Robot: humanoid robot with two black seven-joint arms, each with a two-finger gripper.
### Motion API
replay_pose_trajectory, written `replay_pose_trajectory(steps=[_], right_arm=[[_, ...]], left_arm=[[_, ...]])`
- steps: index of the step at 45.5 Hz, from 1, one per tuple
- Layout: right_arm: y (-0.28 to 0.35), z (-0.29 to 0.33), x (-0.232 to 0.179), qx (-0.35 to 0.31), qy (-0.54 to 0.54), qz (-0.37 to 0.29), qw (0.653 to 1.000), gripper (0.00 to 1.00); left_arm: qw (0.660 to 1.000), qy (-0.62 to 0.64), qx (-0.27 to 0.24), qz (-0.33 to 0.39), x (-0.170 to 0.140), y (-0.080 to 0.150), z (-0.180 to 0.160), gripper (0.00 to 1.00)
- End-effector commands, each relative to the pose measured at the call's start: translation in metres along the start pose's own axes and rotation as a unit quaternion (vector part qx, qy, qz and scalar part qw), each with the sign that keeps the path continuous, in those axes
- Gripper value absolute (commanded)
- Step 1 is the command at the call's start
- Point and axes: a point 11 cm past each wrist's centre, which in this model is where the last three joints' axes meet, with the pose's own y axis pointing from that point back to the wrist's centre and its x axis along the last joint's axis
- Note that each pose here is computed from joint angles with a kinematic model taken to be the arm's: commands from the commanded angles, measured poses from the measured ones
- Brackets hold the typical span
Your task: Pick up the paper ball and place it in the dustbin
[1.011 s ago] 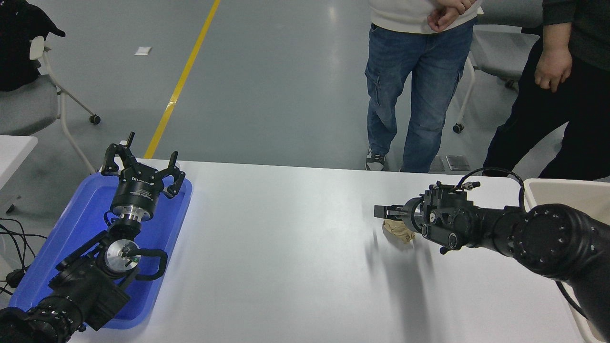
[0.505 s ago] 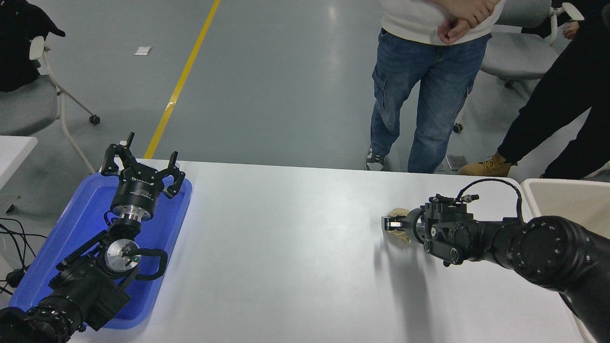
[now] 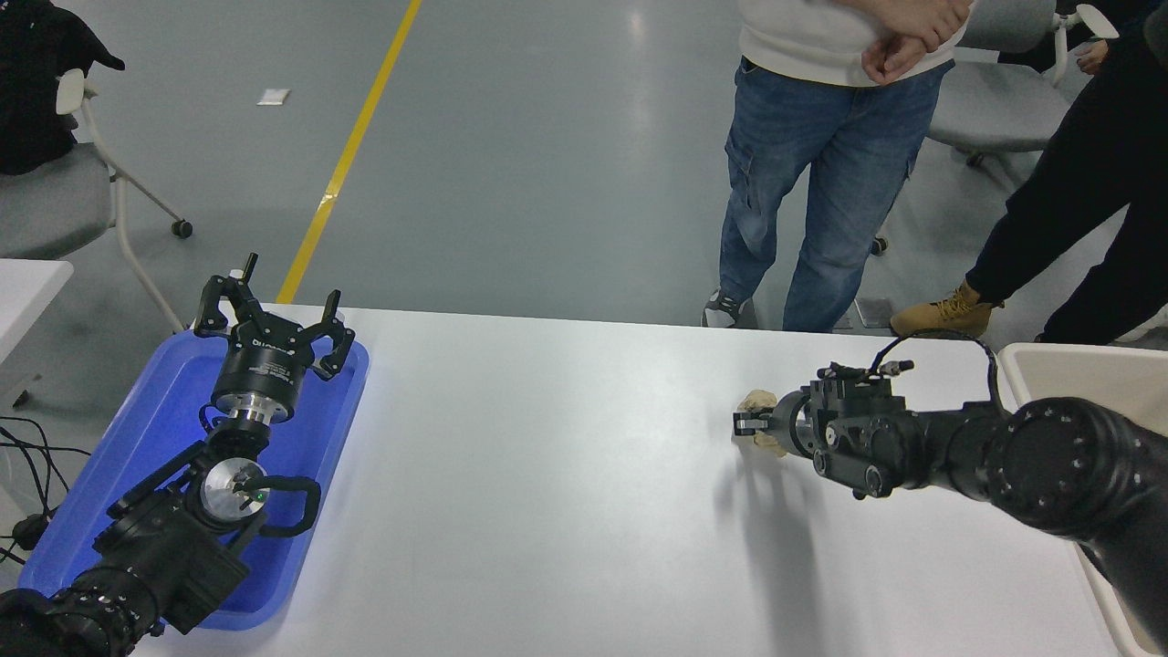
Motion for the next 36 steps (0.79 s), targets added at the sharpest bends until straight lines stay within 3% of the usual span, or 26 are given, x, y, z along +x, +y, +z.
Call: replay_pose_trajectory(steps=[1, 18, 36], right_arm=[[0.039, 0.026, 0.041, -0.01, -0.013, -0.045, 0.999, 0.0], [0.131, 0.069, 0.115, -0.031, -0.033, -0.078, 0.996, 0.0], [0.222, 0.082, 0.175, -0.037, -0.035, -0.049, 0.998, 0.0]], left_arm=[[1.0, 0.0, 0.001, 0.0, 0.0, 0.0, 0.0, 1.0], [1.0, 0.0, 0.0, 0.0, 0.0, 0.0, 0.0, 1.0], [1.0, 0.0, 0.001, 0.0, 0.0, 0.0, 0.0, 1.0]])
